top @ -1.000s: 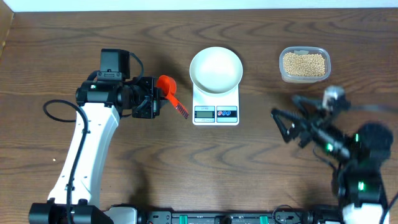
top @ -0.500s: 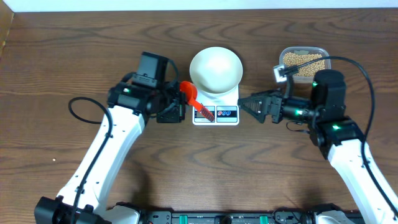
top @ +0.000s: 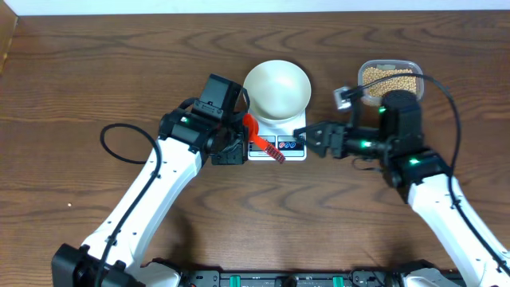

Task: Scoop item into bowl and weigh 50g on scale
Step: 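Grasp the red scoop with the right gripper beside the left gripper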

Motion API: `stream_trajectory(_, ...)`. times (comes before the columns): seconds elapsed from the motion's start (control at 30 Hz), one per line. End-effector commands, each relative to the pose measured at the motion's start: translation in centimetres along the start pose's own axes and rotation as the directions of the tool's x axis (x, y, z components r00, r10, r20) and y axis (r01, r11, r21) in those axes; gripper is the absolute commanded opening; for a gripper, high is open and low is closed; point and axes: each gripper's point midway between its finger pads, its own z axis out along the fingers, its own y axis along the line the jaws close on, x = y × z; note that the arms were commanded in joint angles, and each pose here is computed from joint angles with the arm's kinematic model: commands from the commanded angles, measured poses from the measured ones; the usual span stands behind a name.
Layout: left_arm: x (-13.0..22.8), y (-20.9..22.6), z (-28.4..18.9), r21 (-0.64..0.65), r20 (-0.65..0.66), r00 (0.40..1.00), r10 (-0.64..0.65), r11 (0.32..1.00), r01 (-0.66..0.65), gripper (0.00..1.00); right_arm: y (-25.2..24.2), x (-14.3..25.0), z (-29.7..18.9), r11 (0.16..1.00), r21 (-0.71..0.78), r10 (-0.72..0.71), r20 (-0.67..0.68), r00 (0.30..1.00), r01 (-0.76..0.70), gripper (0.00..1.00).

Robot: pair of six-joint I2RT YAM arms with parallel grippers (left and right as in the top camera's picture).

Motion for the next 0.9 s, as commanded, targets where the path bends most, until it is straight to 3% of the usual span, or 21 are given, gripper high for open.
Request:
stream_trajectory(0.0, -0.4, 0.0, 0.6, -0.009, 0.029, 0.999, -0.026, 1.0, 0.027, 0.07, 0.7, 0.1, 1.5, 0.999, 0.045, 0.006, 0.014, 1.0, -0.007, 0.73)
stream_trajectory(0.37, -0.2, -0.1, 0.6, -0.008, 0.021, 0.999, -0.049, 0.999, 0.049, 0.07, 2.0, 1.6, 3.3, 0.993, 0.06, 0.099, -0.004, 0.995, -0.099, 0.56)
stream_trajectory(0.87, 0.7, -0.1, 0.6, -0.016, -0.028, 0.999, -0.046, 0.999, 0.045, 0.07, 2.8, 2.5, 4.8, 0.992, 0.102, 0.074, 0.02, 0.997, -0.075, 0.4)
